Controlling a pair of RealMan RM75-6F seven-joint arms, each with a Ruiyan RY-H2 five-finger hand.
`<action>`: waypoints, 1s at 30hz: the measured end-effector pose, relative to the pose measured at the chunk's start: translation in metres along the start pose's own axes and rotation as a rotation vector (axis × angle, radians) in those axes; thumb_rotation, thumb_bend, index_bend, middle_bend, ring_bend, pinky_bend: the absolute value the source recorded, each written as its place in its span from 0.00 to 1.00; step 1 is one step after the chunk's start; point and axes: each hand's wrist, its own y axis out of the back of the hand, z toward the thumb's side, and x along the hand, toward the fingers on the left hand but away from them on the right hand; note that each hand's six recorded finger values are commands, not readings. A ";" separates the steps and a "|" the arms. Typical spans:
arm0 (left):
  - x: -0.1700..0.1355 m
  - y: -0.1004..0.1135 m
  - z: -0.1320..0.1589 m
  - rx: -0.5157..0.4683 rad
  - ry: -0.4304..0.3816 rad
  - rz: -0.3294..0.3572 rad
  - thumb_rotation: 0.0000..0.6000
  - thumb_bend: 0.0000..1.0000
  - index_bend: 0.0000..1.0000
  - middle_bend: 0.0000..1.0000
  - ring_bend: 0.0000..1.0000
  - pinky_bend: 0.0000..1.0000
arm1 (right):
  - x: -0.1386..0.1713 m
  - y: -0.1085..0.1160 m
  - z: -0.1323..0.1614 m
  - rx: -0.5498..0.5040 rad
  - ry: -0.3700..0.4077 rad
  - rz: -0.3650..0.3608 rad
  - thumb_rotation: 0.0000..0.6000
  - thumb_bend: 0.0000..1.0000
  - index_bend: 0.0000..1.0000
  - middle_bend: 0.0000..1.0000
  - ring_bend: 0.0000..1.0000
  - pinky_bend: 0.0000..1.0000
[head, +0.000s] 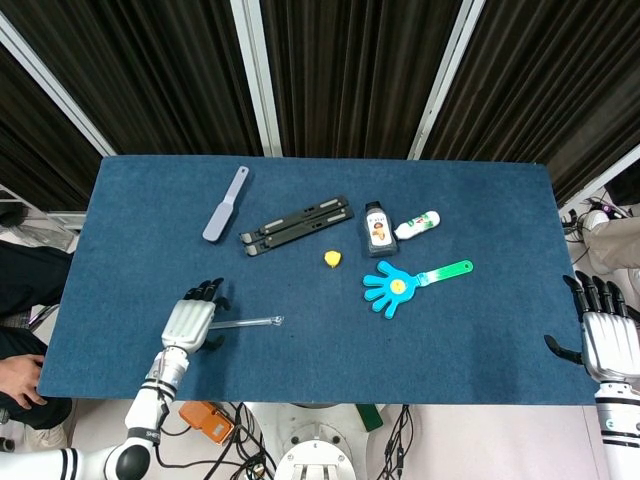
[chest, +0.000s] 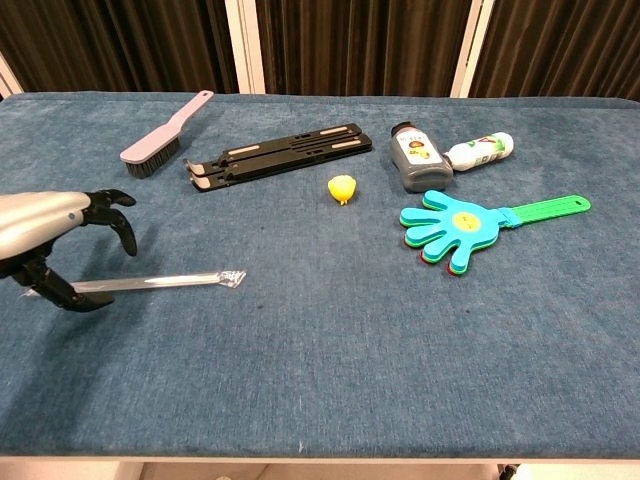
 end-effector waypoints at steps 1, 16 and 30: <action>0.001 -0.001 0.001 0.000 -0.002 0.001 1.00 0.24 0.39 0.02 0.00 0.15 | 0.000 0.000 0.000 0.000 0.000 0.000 1.00 0.29 0.17 0.11 0.09 0.06; 0.012 -0.012 0.006 0.006 0.002 -0.016 1.00 0.31 0.46 0.02 0.00 0.15 | -0.001 0.000 0.000 -0.001 0.000 -0.001 1.00 0.29 0.17 0.11 0.09 0.06; 0.012 -0.010 0.004 -0.008 0.007 -0.014 1.00 0.44 0.55 0.04 0.00 0.15 | -0.001 0.001 0.000 -0.008 0.002 -0.007 1.00 0.29 0.17 0.11 0.09 0.06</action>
